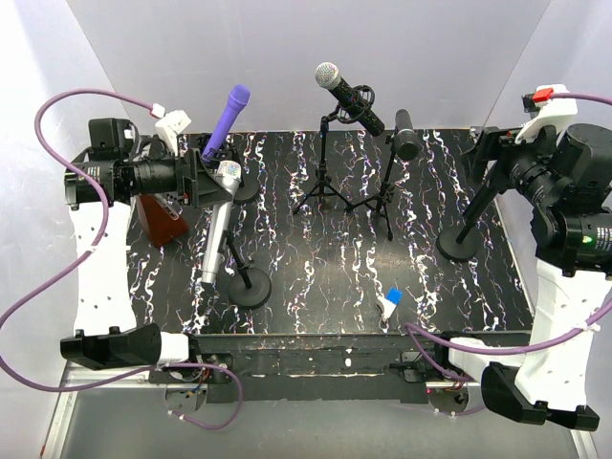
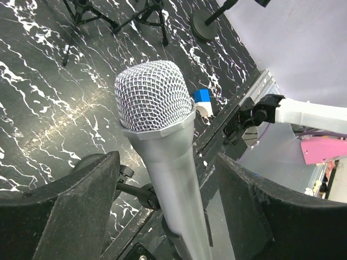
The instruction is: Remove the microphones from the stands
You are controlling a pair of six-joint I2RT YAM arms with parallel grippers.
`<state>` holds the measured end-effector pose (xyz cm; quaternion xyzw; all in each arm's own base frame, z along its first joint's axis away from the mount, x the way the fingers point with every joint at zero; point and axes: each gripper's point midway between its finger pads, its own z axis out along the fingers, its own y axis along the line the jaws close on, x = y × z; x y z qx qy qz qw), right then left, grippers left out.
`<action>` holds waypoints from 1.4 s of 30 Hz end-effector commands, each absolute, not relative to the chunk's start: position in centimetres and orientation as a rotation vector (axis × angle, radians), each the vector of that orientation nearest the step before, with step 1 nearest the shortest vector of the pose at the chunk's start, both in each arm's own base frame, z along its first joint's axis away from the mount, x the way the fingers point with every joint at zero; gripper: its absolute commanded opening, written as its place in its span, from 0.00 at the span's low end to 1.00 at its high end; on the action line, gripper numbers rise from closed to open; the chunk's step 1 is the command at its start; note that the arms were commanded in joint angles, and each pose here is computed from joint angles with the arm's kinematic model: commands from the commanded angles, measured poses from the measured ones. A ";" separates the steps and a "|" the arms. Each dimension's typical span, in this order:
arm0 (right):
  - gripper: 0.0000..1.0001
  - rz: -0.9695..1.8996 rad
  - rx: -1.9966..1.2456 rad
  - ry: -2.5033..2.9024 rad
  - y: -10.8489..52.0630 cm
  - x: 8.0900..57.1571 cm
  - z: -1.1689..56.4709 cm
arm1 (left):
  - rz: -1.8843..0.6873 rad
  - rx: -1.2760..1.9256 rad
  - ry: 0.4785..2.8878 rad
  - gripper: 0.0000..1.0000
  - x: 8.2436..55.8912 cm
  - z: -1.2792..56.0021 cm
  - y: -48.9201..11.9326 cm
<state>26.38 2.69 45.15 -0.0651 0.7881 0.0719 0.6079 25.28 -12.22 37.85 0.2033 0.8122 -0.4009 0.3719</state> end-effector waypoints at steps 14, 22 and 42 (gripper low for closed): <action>0.79 0.381 -0.481 1.652 8.0 24.0 47.9 | -1.355 0.733 2.012 0.35 23.0 37.0 -17.4; 0.75 0.526 -0.583 1.596 11.0 22.6 49.7 | -1.413 0.837 1.921 0.11 24.1 37.5 -18.8; 0.76 0.771 -0.905 1.568 18.4 20.1 49.1 | -1.327 1.162 1.783 0.00 25.6 38.7 -23.8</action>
